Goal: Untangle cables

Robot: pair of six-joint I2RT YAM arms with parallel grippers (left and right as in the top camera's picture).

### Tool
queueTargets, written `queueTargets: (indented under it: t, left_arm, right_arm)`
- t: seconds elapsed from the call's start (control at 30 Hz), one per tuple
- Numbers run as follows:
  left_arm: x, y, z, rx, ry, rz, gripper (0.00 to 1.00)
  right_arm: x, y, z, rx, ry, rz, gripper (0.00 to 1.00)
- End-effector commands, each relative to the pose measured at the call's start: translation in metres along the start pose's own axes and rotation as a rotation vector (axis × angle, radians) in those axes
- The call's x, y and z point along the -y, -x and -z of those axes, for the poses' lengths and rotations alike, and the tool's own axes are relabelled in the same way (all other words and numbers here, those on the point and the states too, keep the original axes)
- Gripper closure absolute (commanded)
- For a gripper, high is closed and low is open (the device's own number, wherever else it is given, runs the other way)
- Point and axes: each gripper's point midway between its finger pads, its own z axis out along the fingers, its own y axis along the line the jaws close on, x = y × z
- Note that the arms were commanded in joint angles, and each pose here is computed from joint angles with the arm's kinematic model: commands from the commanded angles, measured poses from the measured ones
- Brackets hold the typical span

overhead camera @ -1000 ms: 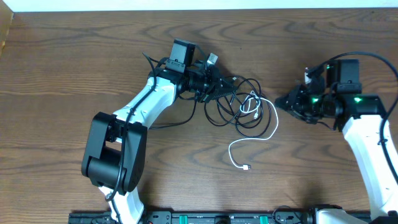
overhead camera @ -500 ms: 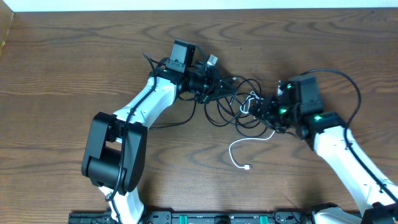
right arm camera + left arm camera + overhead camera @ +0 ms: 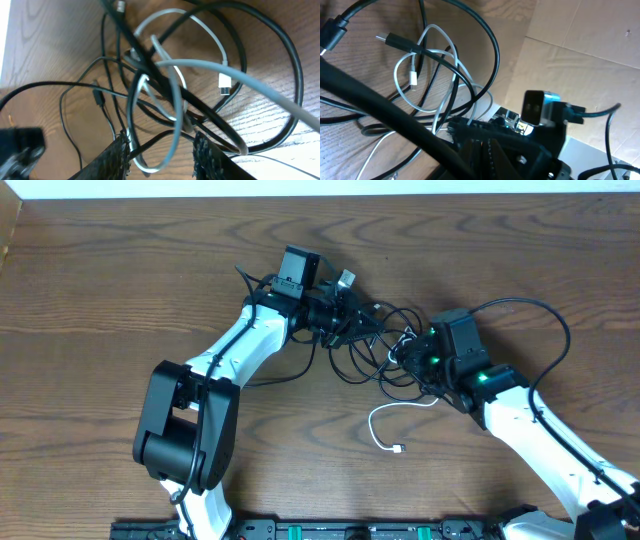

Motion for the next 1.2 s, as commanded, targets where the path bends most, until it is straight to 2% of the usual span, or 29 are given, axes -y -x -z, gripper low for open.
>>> queueTargets:
  t: [0.0, 0.03, 0.1, 0.33, 0.47, 0.6, 0.83, 1.17]
  left_arm:
    - [0.002, 0.0, 0.001, 0.006, 0.001, -0.019, 0.92]
    - [0.003, 0.0, 0.002, 0.006, 0.0, -0.02, 0.92]
    - [0.003, 0.0, 0.002, 0.006, 0.0, -0.02, 0.92]
    - [0.001, 0.003, 0.004, 0.018, 0.003, -0.017, 0.93]
    - [-0.003, 0.011, 0.009, 0.052, 0.018, -0.011, 0.92]
    - [-0.006, 0.015, 0.011, 0.071, 0.029, -0.008, 0.93]
    - [-0.009, 0.02, 0.011, 0.098, 0.05, -0.007, 0.93]
    - [-0.014, 0.022, 0.012, 0.117, 0.074, 0.003, 0.92]
  right_arm:
    - [0.012, -0.001, -0.013, 0.015, -0.052, -0.082, 0.64]
    - [0.013, -0.001, -0.016, 0.013, -0.058, -0.086, 0.71]
    - [0.014, 0.0, -0.022, 0.013, -0.062, -0.084, 0.99]
    - [-0.016, 0.008, -0.018, 0.038, 0.061, 0.134, 0.99]
    - [-0.042, 0.003, 0.008, 0.021, 0.184, 0.252, 0.99]
    - [-0.064, 0.004, 0.04, 0.076, 0.281, 0.401, 0.99]
    - [-0.101, 0.016, 0.123, 0.291, 0.465, 0.632, 0.99]
    - [-0.137, 0.035, 0.249, 0.664, 0.727, 0.74, 0.99]
